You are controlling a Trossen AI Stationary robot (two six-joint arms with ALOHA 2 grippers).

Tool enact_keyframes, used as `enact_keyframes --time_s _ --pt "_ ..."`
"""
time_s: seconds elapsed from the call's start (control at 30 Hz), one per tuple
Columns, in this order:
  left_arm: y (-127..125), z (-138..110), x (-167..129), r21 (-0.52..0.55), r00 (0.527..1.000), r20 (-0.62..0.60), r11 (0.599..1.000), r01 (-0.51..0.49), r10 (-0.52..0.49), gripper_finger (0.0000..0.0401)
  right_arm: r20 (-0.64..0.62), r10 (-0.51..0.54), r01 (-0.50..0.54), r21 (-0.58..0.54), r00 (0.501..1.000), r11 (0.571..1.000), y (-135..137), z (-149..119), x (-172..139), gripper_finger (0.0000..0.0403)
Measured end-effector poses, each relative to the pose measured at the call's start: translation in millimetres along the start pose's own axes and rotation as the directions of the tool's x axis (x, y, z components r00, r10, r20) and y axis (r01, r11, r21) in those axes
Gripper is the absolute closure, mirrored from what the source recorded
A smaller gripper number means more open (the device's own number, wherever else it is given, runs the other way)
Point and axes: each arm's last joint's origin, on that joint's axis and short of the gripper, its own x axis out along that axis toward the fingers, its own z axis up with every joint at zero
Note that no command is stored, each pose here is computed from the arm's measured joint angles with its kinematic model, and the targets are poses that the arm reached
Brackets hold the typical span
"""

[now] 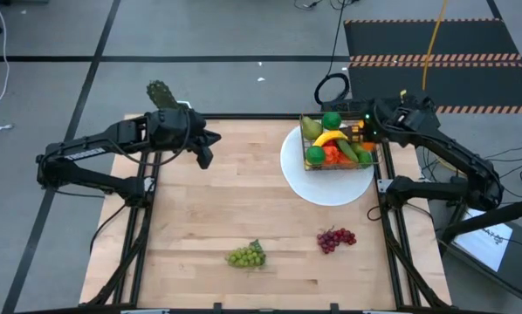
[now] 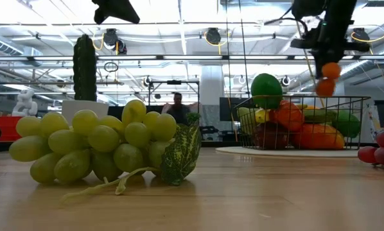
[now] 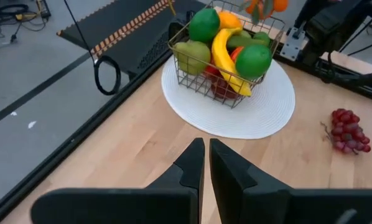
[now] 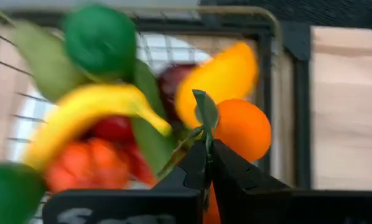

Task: Build produce basket
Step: Put the orange tangerines into the gold wire basket, then put the green grapes into the gold wire basket

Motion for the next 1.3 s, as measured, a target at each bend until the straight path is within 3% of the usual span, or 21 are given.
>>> enact_keyframes --time_s 0.23,0.47,0.57,1.03,1.17,1.3 --pt "1.2 1.0 0.3 0.005 1.0 0.007 1.0 -0.004 0.004 0.0375 -0.028 -0.152 0.15 -0.072 0.988 0.986 -2.0 -8.3 2.8 0.0394" --pt "0.2 5.3 0.2 -0.017 0.999 0.052 1.0 0.007 -0.006 0.0375 -0.085 -0.232 0.221 -0.122 0.969 0.968 4.0 -12.7 25.2 0.0392" --pt "-1.1 7.5 0.0 -0.043 0.997 0.07 0.998 0.038 -0.035 0.0375 -0.123 -0.241 0.226 -0.128 0.963 0.966 6.6 -16.4 36.3 0.0374" --pt "-16.3 8.3 -2.9 -0.209 0.963 0.064 0.941 0.268 -0.26 0.0375 -0.064 -0.043 0.043 -0.014 0.997 0.999 18.6 -6.6 34.3 0.0136" --pt "-24.2 6.0 -4.8 -0.223 0.954 0.052 0.928 0.3 -0.296 0.0375 -0.088 0.081 -0.08 0.018 0.993 0.997 19.1 -7.0 26.9 0.0097" --pt "-32.9 3.1 -7.2 -0.202 0.943 0.039 0.922 0.331 -0.33 0.0375 -0.083 0.226 -0.222 0.054 0.97 0.973 17.1 -8.5 13.1 0.0084"
